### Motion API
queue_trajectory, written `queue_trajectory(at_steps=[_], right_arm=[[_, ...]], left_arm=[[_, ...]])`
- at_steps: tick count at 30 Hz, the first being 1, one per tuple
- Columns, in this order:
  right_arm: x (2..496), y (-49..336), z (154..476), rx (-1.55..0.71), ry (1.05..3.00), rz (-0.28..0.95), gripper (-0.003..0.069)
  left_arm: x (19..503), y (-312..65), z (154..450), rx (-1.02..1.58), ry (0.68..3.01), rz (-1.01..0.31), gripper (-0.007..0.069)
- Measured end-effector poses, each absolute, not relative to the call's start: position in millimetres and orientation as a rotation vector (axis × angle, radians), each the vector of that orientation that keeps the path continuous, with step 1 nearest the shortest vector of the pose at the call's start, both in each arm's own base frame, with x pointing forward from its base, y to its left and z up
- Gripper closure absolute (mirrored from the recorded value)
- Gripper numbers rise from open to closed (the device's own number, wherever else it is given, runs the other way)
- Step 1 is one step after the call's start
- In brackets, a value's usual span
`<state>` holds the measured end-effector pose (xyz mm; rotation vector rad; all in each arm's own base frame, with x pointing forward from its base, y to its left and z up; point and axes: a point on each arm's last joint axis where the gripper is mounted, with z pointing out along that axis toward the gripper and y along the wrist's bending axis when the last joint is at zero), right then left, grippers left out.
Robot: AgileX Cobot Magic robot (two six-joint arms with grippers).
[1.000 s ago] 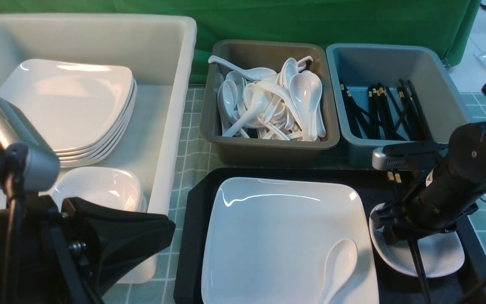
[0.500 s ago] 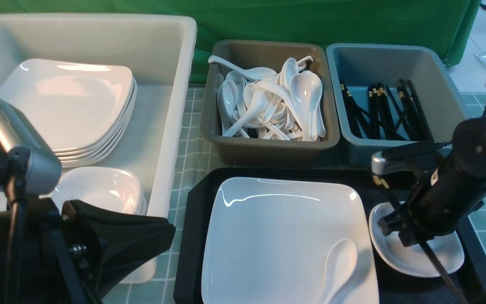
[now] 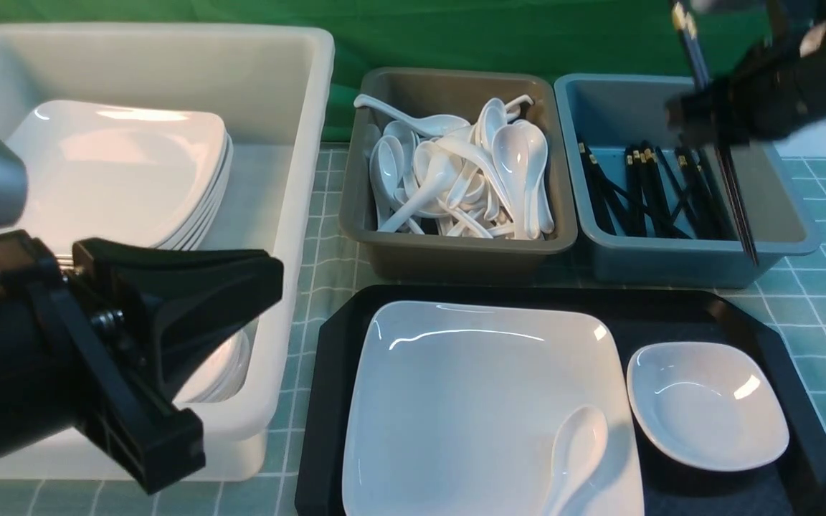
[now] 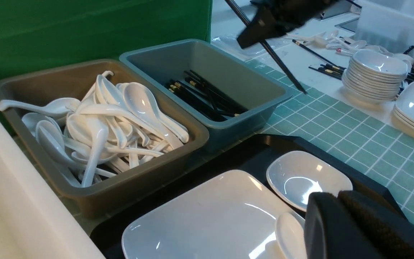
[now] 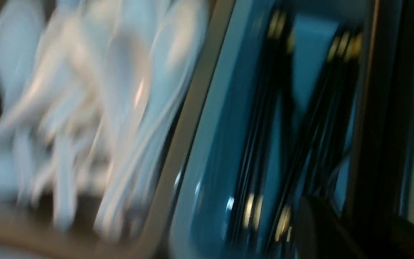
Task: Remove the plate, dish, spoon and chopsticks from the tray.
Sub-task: Use the right arm to put the chopsticks into the small storage box on the right, then use the right arm to grab a small plate from the dinner plate
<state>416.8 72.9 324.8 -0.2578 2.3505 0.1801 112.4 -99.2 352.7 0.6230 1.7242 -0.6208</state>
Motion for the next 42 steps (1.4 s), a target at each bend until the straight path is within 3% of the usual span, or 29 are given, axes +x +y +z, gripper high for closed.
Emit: queue_trajectory(at_steps=[5,9,16,18,21,25,29,32,36,38,39,42], right_arm=[[484,55,313,-0.116,2.294,0.223,0.0546],[509,50,291,-0.059,2.323,0.238,0.0522],[504,50,273,-0.089,2.481,0.226,0.0197],[498,49,281,-0.106,2.507,0.212,0.0176],[477,48,309,-0.172,2.549,0.197,0.0231],[436,60,351,-0.349,2.630,0.163,0.0441],[404,81,374,-0.493,2.602,0.041,0.0494],[353,108,362,-0.724,2.645,-0.127,0.0480],[298,116,326,-0.912,2.732,-0.184,0.0448],[261,113,282,-1.035,2.760,-0.211,0.0377],[260,112,279,-1.041,2.758,-0.210,0.0372],[242,107,224,-1.111,2.696,-0.184,0.0244]], left_arm=[[112,-99,352,0.627,1.732,-0.626,0.0608],[111,-100,350,0.642,1.752,-0.632,0.0608],[110,-100,349,0.650,1.761,-0.634,0.0608],[110,-100,349,0.655,1.758,-0.629,0.0608],[110,-100,349,0.668,1.754,-0.614,0.0608],[110,-100,348,0.686,1.753,-0.596,0.0608],[109,-100,346,0.726,1.764,-0.577,0.0608],[105,-99,342,0.774,1.790,-0.571,0.0608],[102,-98,340,0.817,1.807,-0.565,0.0608],[100,-98,339,0.848,1.812,-0.560,0.0608],[100,-98,339,0.848,1.812,-0.560,0.0608],[100,-98,339,0.855,1.810,-0.555,0.0608]])
